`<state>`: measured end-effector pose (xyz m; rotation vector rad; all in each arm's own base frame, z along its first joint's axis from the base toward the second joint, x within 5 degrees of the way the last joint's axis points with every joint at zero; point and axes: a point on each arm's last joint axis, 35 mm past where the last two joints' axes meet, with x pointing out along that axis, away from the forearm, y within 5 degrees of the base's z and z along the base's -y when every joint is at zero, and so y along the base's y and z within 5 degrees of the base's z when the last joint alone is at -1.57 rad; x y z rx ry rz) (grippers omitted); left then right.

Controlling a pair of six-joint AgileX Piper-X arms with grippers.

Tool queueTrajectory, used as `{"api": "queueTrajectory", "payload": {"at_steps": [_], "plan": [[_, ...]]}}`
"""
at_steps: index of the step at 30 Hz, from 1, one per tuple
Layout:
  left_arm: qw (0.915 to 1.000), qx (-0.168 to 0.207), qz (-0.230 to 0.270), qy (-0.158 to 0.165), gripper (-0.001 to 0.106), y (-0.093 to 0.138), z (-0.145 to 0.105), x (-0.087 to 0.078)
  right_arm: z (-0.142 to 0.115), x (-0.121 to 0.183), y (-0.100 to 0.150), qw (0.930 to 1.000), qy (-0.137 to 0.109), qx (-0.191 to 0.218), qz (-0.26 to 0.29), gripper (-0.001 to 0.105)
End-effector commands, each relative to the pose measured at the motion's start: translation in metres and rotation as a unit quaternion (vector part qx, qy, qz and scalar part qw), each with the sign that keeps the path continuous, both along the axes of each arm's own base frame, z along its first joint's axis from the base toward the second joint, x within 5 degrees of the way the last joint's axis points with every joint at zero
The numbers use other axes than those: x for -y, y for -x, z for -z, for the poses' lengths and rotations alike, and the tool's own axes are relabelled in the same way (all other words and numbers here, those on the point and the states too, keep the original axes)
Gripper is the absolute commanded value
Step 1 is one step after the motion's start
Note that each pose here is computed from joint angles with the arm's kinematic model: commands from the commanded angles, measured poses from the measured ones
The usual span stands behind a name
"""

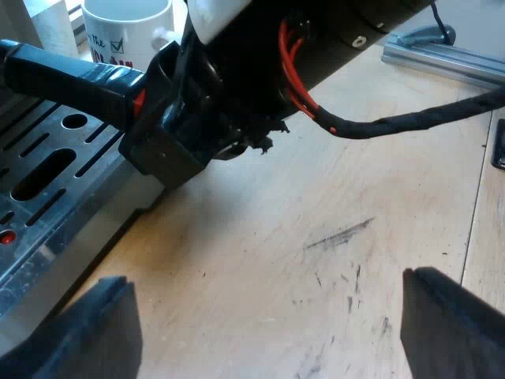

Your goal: Grind coffee beans and then tamp

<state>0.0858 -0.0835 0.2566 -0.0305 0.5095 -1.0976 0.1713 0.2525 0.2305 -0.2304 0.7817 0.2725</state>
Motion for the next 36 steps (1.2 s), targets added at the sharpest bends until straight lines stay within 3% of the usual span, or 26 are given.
{"api": "queueTrajectory", "payload": {"at_steps": [1, 11, 24, 36], "plan": [[0.9999, 0.01, 0.0, 0.001, 0.07, 0.0, -0.002, 0.001, -0.002, 0.001, -0.001, 1.0, 0.0, 0.005, 0.002, 0.0], [0.9999, 0.01, 0.0, 0.001, 0.07, 0.0, -0.002, 0.001, 0.0, -0.002, 0.013, 0.9998, 0.007, -0.015, -0.009, 0.0], [0.9999, 0.01, 0.0, 0.001, 0.07, 0.0, -0.002, 0.001, 0.0, -0.004, 0.028, 0.9998, 0.005, -0.013, 0.01, 0.0], [0.9999, 0.01, 0.0, 0.001, 0.07, 0.0, -0.002, 0.001, -0.002, -0.007, 0.048, 0.9997, 0.021, -0.006, -0.004, 0.0]]}}
